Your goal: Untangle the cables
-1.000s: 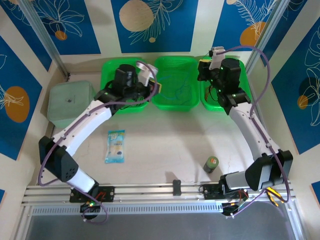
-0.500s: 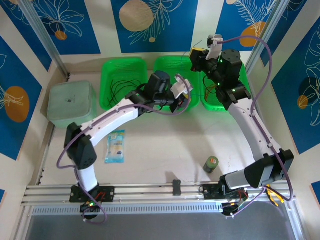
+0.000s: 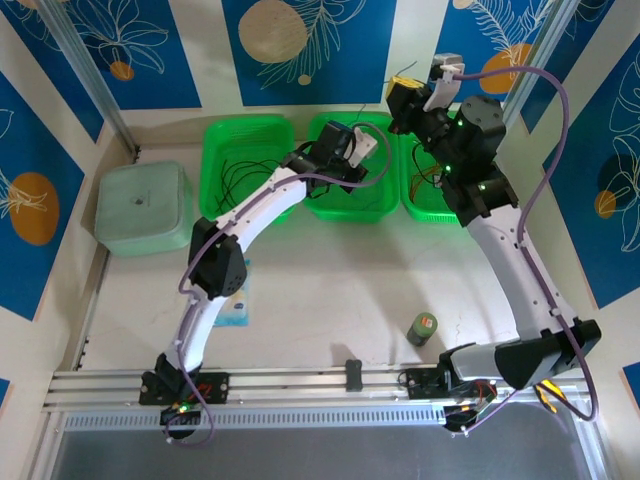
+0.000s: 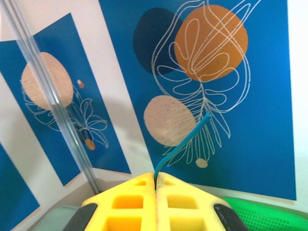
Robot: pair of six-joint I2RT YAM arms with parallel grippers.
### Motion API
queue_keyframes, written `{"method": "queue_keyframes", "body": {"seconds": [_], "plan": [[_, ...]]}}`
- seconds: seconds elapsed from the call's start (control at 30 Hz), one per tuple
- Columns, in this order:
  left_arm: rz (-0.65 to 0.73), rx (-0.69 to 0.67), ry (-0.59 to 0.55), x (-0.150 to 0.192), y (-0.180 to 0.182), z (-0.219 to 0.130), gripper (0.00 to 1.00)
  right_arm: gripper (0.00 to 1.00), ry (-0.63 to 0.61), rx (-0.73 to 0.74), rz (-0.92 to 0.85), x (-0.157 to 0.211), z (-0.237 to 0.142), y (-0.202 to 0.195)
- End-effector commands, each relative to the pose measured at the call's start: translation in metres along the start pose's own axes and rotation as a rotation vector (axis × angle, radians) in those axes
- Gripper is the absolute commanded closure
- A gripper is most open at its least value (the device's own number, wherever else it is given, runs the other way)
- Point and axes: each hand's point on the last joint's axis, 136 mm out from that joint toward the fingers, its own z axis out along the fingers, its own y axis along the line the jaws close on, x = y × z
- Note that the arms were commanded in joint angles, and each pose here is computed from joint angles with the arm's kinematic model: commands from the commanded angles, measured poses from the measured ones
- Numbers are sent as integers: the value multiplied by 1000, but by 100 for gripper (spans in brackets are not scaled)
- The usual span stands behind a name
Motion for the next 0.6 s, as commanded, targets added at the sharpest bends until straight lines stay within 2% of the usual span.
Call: {"method": "queue_keyframes", "body": {"seconds": [0.0, 0.1, 0.13, 0.2, 0.27, 0.3, 0.37, 0.57], "plan": [[75, -111, 23, -1, 16, 8, 94, 100, 44, 75, 7, 36, 29, -29], [138, -164, 61, 7, 27, 26, 93, 100, 62, 98, 18, 49, 44, -40], [149, -165, 67, 10, 28, 32, 85, 100, 69, 108, 23, 53, 48, -44], [172, -130, 66, 15, 23, 42, 62, 100, 89, 129, 28, 62, 57, -55], [215, -87, 62, 16, 15, 45, 33, 100, 120, 156, 47, 78, 68, -68], [232, -84, 65, 17, 15, 45, 28, 100, 128, 165, 54, 82, 72, -73], [268, -86, 75, 18, 15, 41, 20, 100, 141, 186, 68, 91, 80, -84], [367, -83, 95, 29, 14, 22, 14, 100, 157, 208, 116, 98, 97, -105]]}}
